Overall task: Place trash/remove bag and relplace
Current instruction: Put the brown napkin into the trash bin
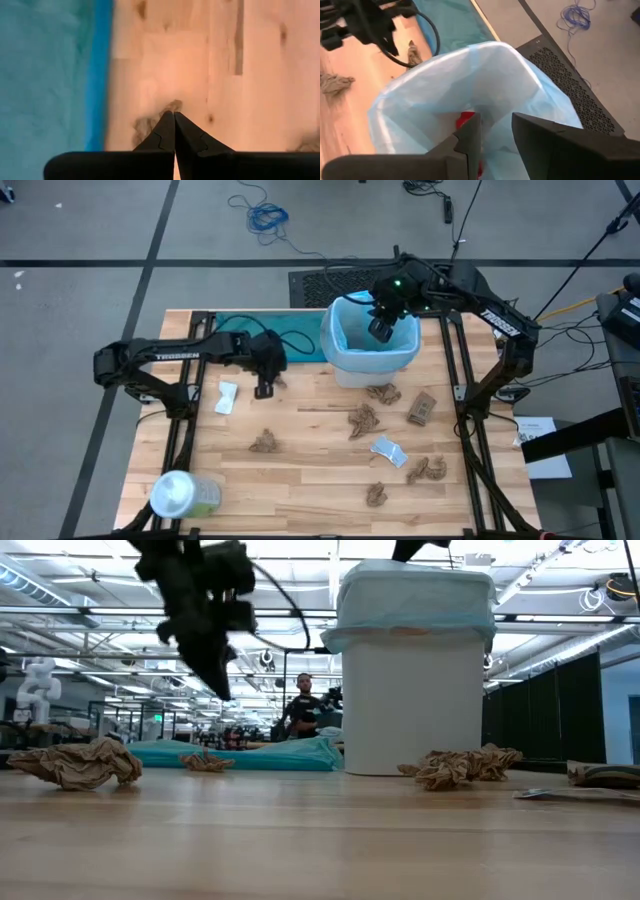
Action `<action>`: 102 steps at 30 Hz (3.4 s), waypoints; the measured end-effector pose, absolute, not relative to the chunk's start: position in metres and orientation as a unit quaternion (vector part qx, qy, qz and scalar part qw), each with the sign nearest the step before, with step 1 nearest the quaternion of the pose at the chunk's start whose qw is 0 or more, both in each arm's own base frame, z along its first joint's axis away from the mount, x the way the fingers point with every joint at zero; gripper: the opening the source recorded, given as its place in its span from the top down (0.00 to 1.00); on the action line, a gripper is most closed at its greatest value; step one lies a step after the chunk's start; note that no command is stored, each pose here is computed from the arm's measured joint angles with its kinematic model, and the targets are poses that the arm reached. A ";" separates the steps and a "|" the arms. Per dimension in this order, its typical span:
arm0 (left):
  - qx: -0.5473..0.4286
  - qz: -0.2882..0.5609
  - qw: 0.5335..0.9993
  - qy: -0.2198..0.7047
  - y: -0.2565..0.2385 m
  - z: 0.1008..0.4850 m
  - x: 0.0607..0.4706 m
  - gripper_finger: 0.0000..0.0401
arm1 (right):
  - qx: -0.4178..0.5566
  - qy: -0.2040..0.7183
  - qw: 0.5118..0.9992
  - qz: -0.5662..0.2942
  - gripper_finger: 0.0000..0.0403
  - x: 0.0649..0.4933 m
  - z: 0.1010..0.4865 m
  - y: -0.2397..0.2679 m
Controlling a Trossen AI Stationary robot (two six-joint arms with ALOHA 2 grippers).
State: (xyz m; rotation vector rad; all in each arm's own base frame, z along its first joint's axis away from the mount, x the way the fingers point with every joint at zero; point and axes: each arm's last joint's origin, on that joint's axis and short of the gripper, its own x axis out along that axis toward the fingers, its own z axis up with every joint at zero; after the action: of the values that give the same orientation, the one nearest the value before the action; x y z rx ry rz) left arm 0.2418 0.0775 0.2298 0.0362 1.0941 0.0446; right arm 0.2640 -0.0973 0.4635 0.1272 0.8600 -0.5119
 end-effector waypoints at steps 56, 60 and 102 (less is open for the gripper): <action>0.035 0.155 0.963 0.218 0.088 0.350 0.220 0.99 | 0.243 0.502 0.748 -0.359 1.00 0.200 0.420 -0.192; 0.033 0.132 0.971 0.194 0.091 0.352 0.226 0.99 | 0.261 0.504 0.765 -0.306 1.00 0.210 0.416 -0.183; 0.112 -0.047 0.985 0.121 0.079 0.368 0.315 0.66 | 0.089 0.462 0.846 -0.252 0.71 0.262 0.433 -0.134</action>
State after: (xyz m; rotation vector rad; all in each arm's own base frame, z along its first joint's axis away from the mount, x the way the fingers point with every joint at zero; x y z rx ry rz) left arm 0.3155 0.0794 0.3683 0.2257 0.2433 -0.0954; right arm 0.2619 -0.1342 0.4332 0.1872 0.9736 -0.5317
